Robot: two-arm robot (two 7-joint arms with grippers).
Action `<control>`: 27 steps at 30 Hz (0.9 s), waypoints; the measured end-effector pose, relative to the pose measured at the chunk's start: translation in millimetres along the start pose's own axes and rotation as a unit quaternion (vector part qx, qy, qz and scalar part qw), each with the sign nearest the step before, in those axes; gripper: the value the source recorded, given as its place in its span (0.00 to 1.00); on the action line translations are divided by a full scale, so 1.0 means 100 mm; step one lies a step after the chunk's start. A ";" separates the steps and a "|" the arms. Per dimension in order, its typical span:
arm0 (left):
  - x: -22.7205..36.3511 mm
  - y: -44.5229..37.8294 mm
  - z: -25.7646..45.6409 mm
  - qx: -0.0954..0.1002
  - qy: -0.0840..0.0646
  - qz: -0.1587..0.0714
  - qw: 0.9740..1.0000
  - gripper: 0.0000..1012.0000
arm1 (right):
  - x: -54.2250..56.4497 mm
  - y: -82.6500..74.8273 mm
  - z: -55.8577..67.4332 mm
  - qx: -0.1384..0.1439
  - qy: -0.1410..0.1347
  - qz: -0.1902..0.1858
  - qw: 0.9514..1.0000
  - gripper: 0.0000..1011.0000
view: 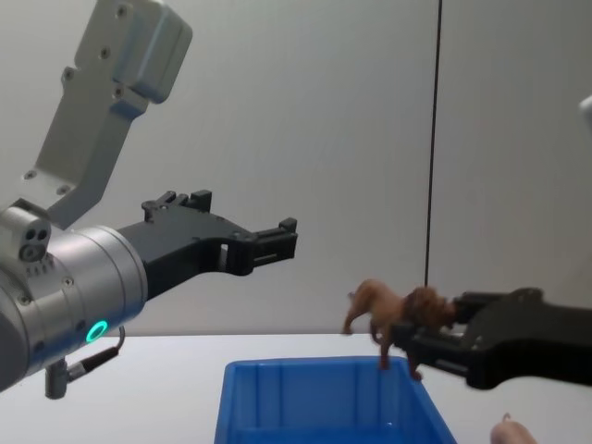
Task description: Pick up the two dolls from the table and place them into the box.
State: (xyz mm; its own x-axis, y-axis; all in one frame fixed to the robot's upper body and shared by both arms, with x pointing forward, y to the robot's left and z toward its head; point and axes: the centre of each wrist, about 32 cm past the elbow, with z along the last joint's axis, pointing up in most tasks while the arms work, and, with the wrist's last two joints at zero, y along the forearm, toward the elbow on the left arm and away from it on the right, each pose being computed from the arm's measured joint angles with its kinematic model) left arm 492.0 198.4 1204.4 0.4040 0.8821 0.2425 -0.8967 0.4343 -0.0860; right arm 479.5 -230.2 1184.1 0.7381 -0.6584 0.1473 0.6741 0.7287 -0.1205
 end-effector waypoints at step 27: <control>0.000 0.000 0.000 0.000 0.000 0.000 1.000 0.99 | -0.02 -0.03 -0.12 -0.028 0.015 -0.016 0.999 0.99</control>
State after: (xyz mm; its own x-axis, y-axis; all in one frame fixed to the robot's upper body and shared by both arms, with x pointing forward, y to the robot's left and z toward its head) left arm 492.0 198.4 1204.4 0.4040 0.8820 0.2425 -0.8966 0.4343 -0.0860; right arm 476.5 -232.9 1172.2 0.7165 -0.6867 0.1224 0.6968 0.6965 -0.1711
